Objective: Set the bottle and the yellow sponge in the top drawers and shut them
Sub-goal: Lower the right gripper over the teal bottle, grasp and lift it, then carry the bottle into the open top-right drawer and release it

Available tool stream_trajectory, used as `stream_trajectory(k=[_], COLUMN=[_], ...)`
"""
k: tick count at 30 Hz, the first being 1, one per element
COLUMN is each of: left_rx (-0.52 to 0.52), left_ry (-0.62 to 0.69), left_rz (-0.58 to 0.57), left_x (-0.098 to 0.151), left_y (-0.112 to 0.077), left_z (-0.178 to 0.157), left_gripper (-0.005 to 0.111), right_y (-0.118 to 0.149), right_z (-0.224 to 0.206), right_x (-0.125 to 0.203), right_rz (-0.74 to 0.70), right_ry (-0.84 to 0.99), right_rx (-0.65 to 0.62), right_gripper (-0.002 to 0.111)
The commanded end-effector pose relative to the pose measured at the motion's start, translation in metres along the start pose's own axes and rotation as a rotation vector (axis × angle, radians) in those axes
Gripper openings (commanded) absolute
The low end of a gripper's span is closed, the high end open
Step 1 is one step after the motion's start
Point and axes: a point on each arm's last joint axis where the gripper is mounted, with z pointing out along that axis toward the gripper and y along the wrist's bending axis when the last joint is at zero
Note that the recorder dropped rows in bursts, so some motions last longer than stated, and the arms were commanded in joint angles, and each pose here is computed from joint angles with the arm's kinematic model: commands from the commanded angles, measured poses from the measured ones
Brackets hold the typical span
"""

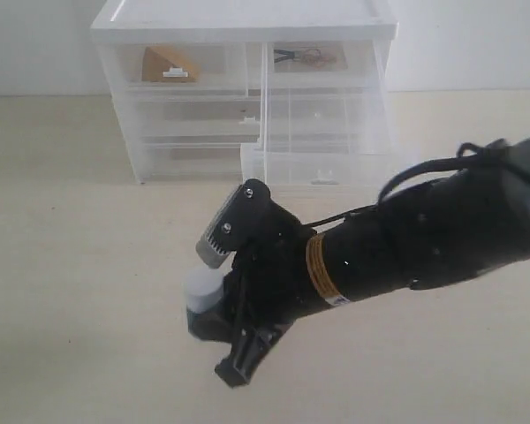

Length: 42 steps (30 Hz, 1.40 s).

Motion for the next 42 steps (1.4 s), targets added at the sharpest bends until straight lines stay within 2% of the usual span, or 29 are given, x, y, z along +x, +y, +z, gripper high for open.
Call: stream_trajectory(k=[1,2,4,6,8,10,11,15,18,22,25,26,28,33,35,39,41,42], left_rx=[0.001,0.001,0.001,0.001,0.001,0.001,0.001,0.001,-0.002,-0.006,-0.006,-0.006,-0.006,-0.006,-0.006,-0.006,-0.006,-0.006], left_ry=[-0.004,-0.004,-0.004,-0.004,-0.004,-0.004,-0.004,-0.004,-0.003,-0.002,-0.002,-0.002,-0.002,-0.002,-0.002,-0.002,-0.002,-0.002], left_rz=[-0.005,-0.005,-0.005,-0.005,-0.005,-0.005,-0.005,-0.005,-0.005,-0.005,-0.005,-0.005,-0.005,-0.005,-0.005,-0.005,-0.005,-0.005], left_x=[0.001,0.001,0.001,0.001,0.001,0.001,0.001,0.001,0.001,0.001,0.001,0.001,0.001,0.001,0.001,0.001,0.001,0.001], left_y=[0.000,0.000,0.000,0.000,0.000,0.000,0.000,0.000,0.000,0.001,0.001,0.001,0.001,0.001,0.001,0.001,0.001,0.001], left_z=[-0.001,-0.001,-0.001,-0.001,-0.001,-0.001,-0.001,-0.001,-0.001,-0.001,-0.001,-0.001,-0.001,-0.001,-0.001,-0.001,-0.001,-0.001], left_gripper=[0.004,0.004,0.004,0.004,0.004,0.004,0.004,0.004,0.004,0.004,0.004,0.004,0.004,0.004,0.004,0.004,0.004,0.004], right_y=[0.053,0.060,0.066,0.057,0.047,0.036,0.033,0.015,-0.007,-0.025,-0.033,-0.034,-0.034,-0.033,-0.034,-0.030,-0.023,-0.017], right_z=[-0.056,-0.074,-0.111,-0.147,-0.171,-0.181,-0.180,-0.149,-0.128,-0.098,-0.087,-0.084,-0.081,-0.080,-0.081,-0.095,-0.109,-0.117], right_x=[-0.030,-0.041,-0.059,-0.069,-0.075,-0.081,-0.084,-0.093,-0.094,-0.090,-0.084,-0.083,-0.083,-0.083,-0.083,-0.090,-0.094,-0.096], right_rz=[-0.179,-0.231,-0.331,-0.385,-0.420,-0.484,-0.551,-0.748,-0.777,-0.850,-0.836,-0.838,-0.837,-0.844,-0.839,-0.823,-0.763,-0.715], right_ry=[-0.075,-0.111,-0.199,-0.253,-0.259,-0.215,-0.180,0.027,0.198,0.377,0.441,0.448,0.444,0.439,0.446,0.422,0.386,0.358], right_rx=[-0.045,0.014,0.209,0.508,0.718,0.883,0.918,0.962,1.081,1.121,1.158,1.153,1.140,1.128,1.144,1.192,1.213,1.213], right_gripper=[0.003,0.003,0.003,0.003,0.003,0.003,0.003,0.003,0.003,0.003,0.006,0.010,0.027,0.087,0.095,0.090,0.080,0.070])
